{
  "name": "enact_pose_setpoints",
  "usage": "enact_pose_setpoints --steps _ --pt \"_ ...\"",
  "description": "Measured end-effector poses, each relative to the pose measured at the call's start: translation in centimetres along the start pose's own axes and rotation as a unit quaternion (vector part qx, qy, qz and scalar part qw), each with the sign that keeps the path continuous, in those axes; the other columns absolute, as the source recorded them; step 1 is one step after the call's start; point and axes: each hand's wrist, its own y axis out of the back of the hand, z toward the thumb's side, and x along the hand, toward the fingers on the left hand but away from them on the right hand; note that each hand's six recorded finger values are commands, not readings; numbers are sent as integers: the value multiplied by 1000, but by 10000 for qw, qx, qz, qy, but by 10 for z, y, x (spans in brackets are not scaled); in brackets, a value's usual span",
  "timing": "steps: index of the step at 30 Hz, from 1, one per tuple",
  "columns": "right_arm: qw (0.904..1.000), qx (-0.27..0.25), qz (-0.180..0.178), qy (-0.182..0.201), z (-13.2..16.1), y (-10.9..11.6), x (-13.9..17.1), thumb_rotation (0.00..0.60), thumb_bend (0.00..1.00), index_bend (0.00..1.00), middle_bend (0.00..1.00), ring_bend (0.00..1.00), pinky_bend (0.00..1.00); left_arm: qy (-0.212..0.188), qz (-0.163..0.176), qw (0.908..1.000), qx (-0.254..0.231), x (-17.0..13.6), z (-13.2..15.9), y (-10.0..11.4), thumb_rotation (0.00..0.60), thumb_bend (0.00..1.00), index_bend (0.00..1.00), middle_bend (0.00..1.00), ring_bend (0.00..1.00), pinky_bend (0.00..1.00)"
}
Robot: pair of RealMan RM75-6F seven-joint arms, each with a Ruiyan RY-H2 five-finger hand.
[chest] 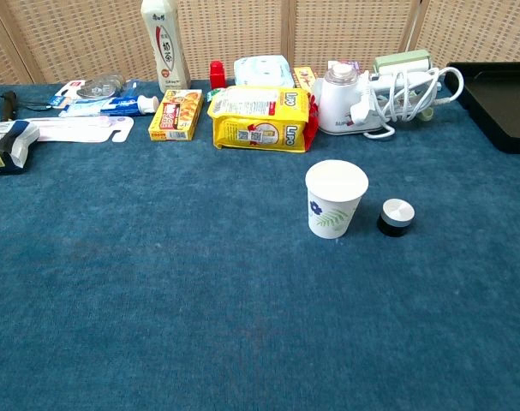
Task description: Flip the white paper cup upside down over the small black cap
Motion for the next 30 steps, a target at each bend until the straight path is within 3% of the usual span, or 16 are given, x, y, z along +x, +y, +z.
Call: enact_pose_setpoints --steps 12,18,26,30 --pt "9999 -126 53 43 3 -3 -5 533 274 335 328 266 132 -21 2 10000 7 -2 1 1 600 178 282 280 175 182" --pt "9990 -422 111 118 7 -4 -11 533 274 330 328 266 132 -96 -5 10000 -13 -2 5 1 600 178 281 280 175 183" --pt "9922 -1016 296 660 41 -4 -33 536 259 298 299 254 131 -216 5 9998 29 2 14 3 600 179 281 280 174 183" --pt "9856 -1327 564 883 59 -9 -46 534 240 225 250 226 120 -289 -10 9996 31 3 19 3 600 179 282 280 175 183"
